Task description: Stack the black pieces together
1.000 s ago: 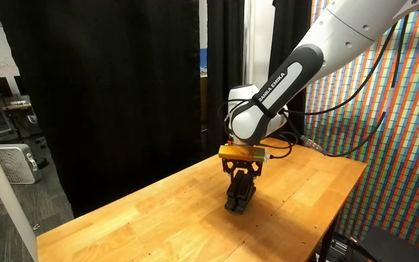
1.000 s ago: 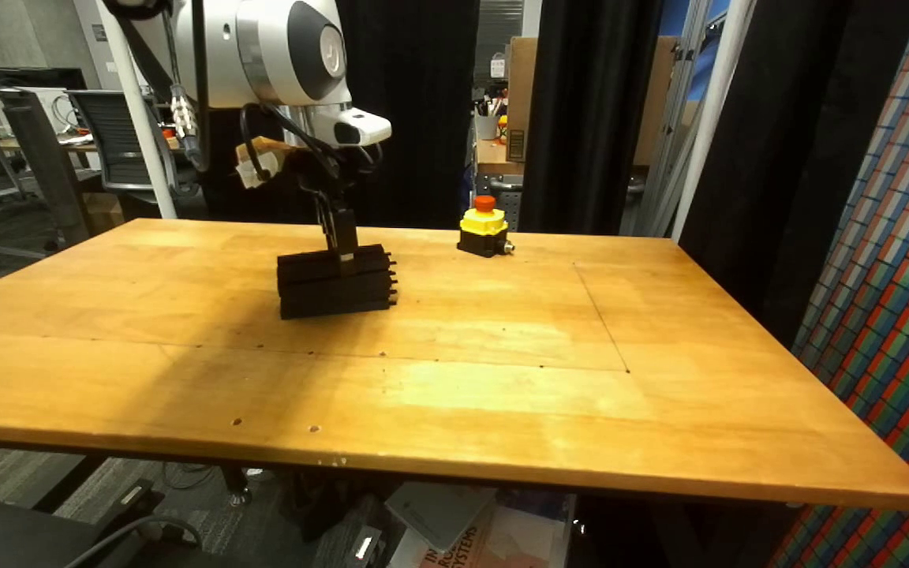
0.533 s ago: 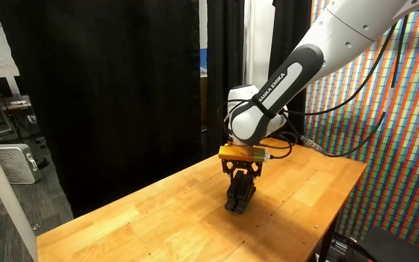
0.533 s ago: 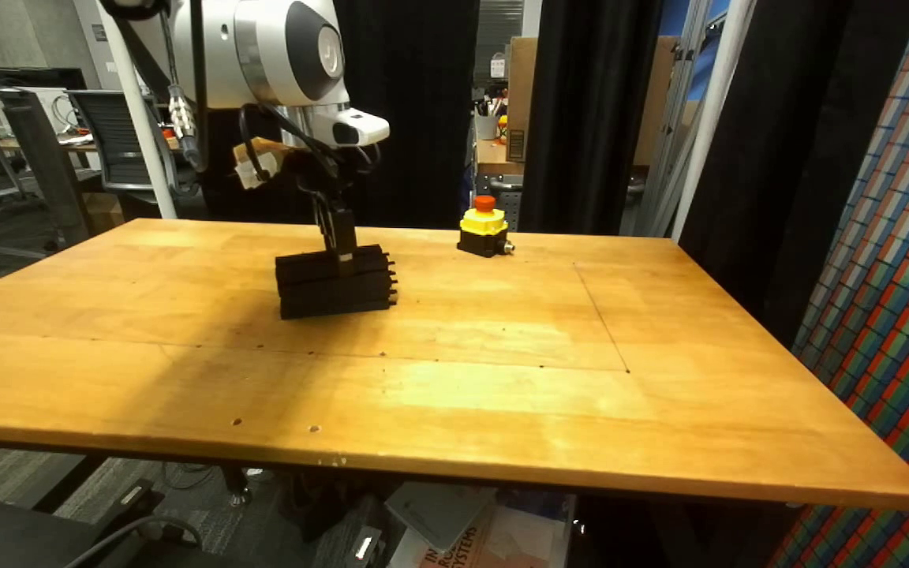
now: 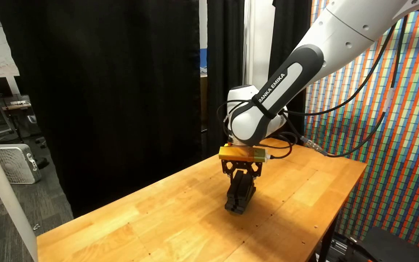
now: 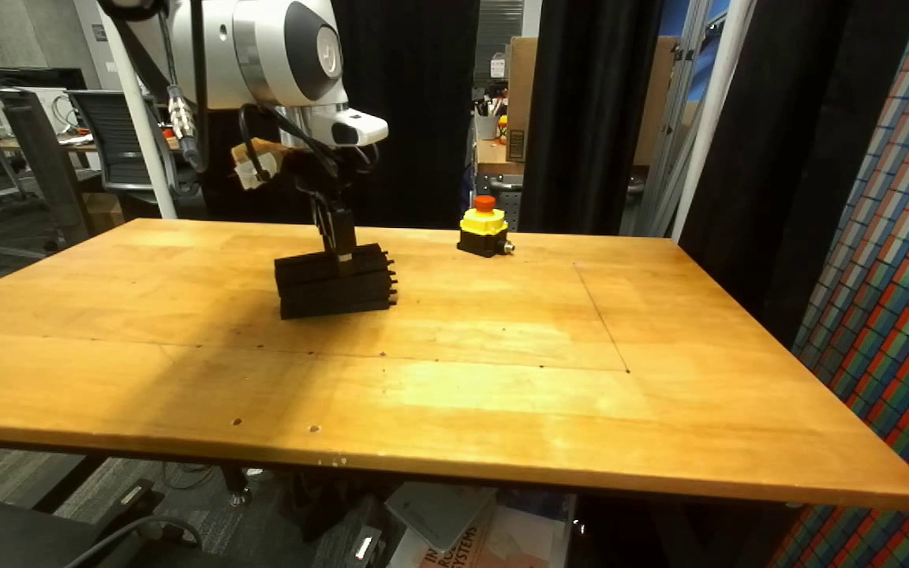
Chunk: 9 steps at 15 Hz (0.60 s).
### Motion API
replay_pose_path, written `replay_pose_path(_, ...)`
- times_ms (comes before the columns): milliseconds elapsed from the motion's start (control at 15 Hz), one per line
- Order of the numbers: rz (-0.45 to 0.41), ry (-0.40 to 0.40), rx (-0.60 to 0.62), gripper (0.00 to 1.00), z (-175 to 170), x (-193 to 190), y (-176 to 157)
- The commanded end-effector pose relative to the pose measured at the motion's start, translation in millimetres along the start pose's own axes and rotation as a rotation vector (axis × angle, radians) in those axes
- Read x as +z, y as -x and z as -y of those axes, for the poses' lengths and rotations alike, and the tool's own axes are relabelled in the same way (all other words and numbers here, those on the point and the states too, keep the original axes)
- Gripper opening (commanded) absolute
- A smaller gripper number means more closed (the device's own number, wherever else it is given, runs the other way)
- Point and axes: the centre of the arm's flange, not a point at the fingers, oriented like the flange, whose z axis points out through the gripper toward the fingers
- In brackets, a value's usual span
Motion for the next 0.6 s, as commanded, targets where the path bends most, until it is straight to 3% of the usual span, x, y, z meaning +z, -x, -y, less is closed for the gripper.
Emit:
replay_pose_path(0, -0.008, 0.002, -0.012, 0.96, -1.6, -8.1, 2.5)
replay_pose_path(67, -0.009, 0.002, -0.011, 1.00, -2.1, -8.9, 3.2)
replay_pose_path(267, -0.018, 0.013, -0.012, 1.00, -6.2, -18.8, 10.1)
replay_pose_path(533, -0.049, 0.031, -0.088, 1.00, -20.1, -61.8, 39.4)
